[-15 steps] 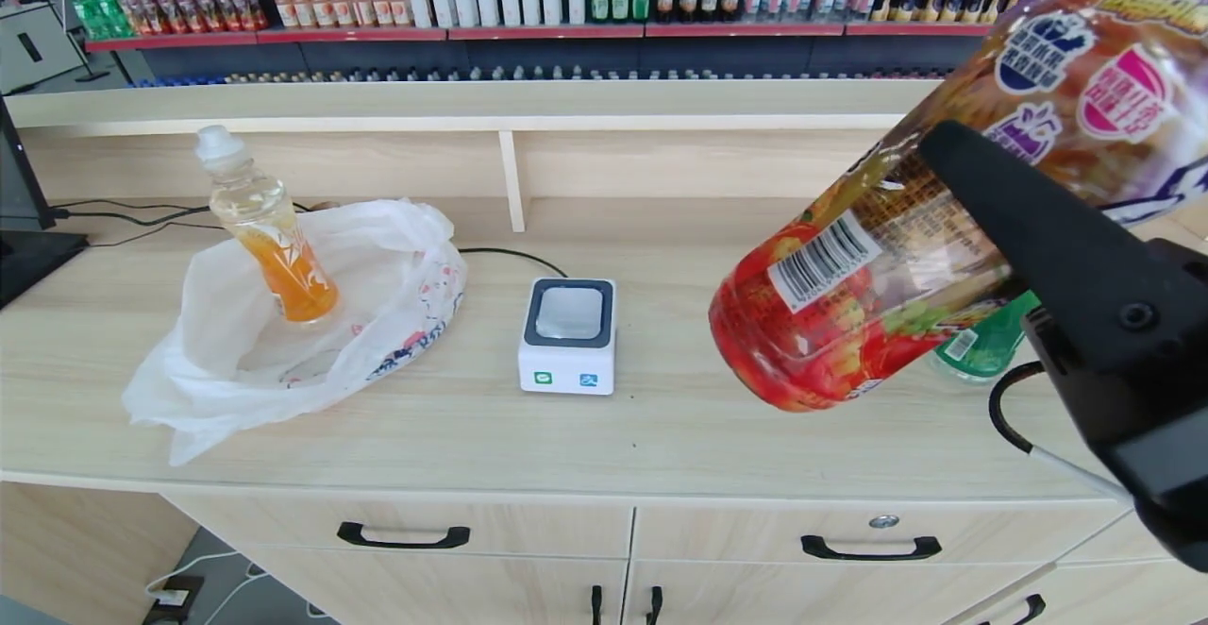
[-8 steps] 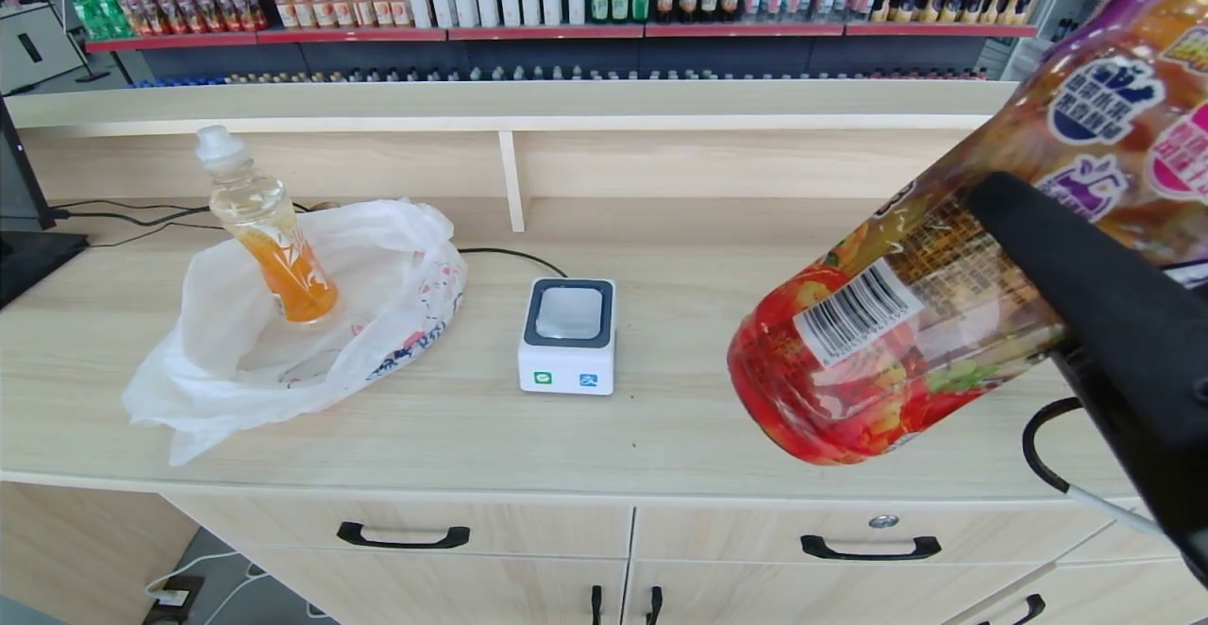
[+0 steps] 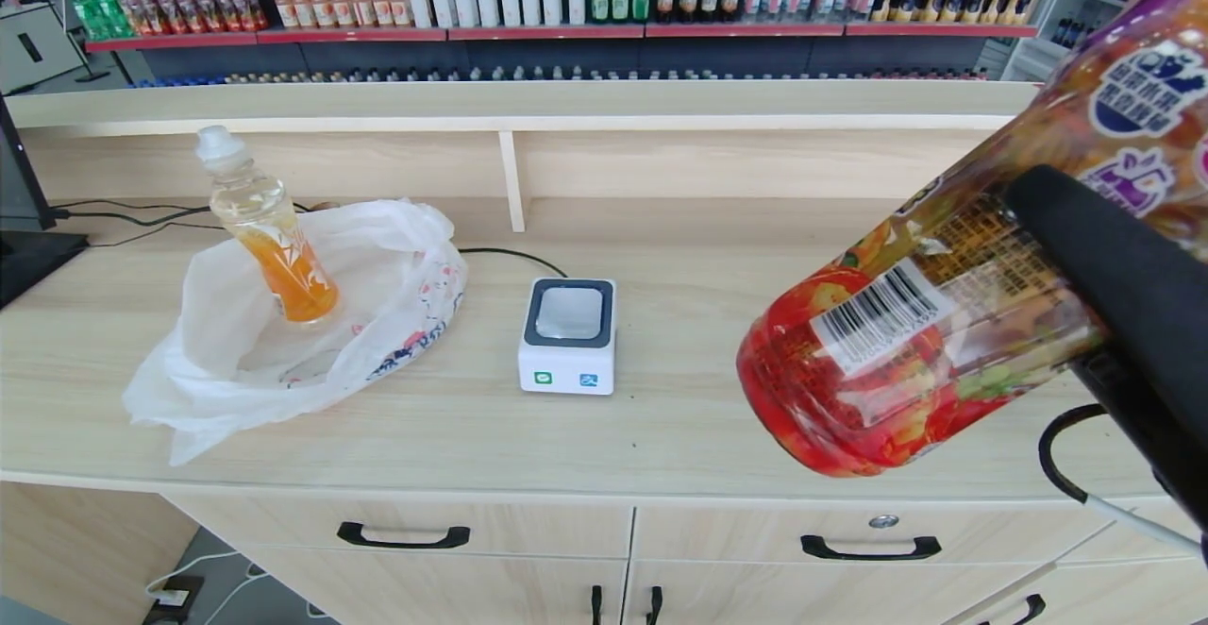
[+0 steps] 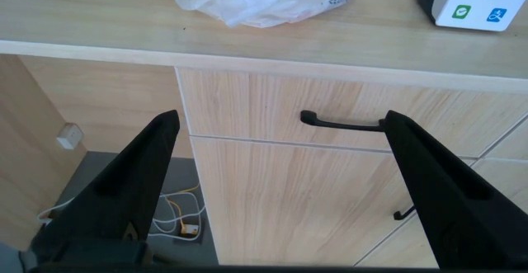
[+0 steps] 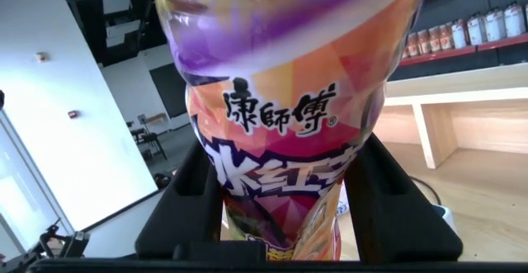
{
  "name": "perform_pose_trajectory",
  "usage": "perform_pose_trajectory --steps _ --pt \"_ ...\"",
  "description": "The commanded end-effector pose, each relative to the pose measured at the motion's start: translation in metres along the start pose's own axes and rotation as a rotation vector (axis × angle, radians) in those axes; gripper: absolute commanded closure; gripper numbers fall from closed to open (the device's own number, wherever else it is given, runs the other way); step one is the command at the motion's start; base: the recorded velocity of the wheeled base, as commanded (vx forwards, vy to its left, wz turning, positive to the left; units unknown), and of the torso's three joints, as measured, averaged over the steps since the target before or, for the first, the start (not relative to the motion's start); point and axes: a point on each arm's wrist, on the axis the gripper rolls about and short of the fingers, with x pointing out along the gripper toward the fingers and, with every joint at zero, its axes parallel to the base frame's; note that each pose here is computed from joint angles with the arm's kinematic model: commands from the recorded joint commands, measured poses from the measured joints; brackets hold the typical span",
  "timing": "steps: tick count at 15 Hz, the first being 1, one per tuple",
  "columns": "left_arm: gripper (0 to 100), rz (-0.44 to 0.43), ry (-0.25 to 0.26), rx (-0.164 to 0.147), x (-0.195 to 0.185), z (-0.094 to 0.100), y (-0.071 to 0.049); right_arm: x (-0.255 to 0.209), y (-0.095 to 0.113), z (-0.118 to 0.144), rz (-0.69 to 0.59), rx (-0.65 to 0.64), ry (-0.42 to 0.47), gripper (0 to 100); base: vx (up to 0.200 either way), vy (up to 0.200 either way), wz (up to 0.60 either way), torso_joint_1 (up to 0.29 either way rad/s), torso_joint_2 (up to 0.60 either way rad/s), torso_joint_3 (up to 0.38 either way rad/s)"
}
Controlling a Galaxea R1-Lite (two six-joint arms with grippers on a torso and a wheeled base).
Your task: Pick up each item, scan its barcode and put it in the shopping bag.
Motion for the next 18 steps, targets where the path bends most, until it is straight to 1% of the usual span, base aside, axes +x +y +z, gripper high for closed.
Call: perform_pose_trajectory --steps 1,2,4,6,9,11,14,16,18 --pt "0 0.0 0.0 0.0 0.0 0.0 0.0 0.0 0.0 0.0 0.0 0.0 0.001 100 0.0 0.0 0.0 0.0 0.0 0.0" --pt "0 0.0 0.0 0.0 0.0 0.0 0.0 0.0 0.0 0.0 0.001 -0.002 0.0 100 0.0 0.0 0.0 0.0 0.0 0.0" --pt "0 0.0 0.0 0.0 0.0 0.0 0.0 -0.001 -0.001 0.0 0.042 -0.024 0.008 100 0.0 0.0 0.0 0.0 0.0 0.0" --pt "0 0.0 0.003 0.001 0.0 0.0 0.0 0.0 -0.01 -0.002 0.005 -0.071 0.015 100 0.0 0.0 0.0 0.0 0.0 0.0" --pt "0 0.0 0.002 0.0 0.0 0.0 0.0 0.002 -0.025 -0.015 -0.056 -0.117 0.066 100 0.0 0.0 0.0 0.0 0.0 0.0" --pt "0 0.0 0.003 0.0 0.0 0.0 0.0 0.005 -0.04 -0.024 -0.117 -0.173 0.099 100 0.0 0.0 0.0 0.0 0.0 0.0" --pt "0 0.0 0.003 0.0 0.0 0.0 0.0 0.006 -0.06 -0.03 -0.192 -0.211 0.122 100 0.0 0.0 0.0 0.0 0.0 0.0" --pt "0 0.0 0.002 0.0 0.0 0.0 0.0 0.007 -0.063 -0.033 -0.202 -0.22 0.135 100 0.0 0.0 0.0 0.0 0.0 0.0" --pt "0 0.0 0.002 0.0 0.0 0.0 0.0 0.006 -0.073 -0.039 -0.237 -0.258 0.163 100 0.0 0.0 0.0 0.0 0.0 0.0"
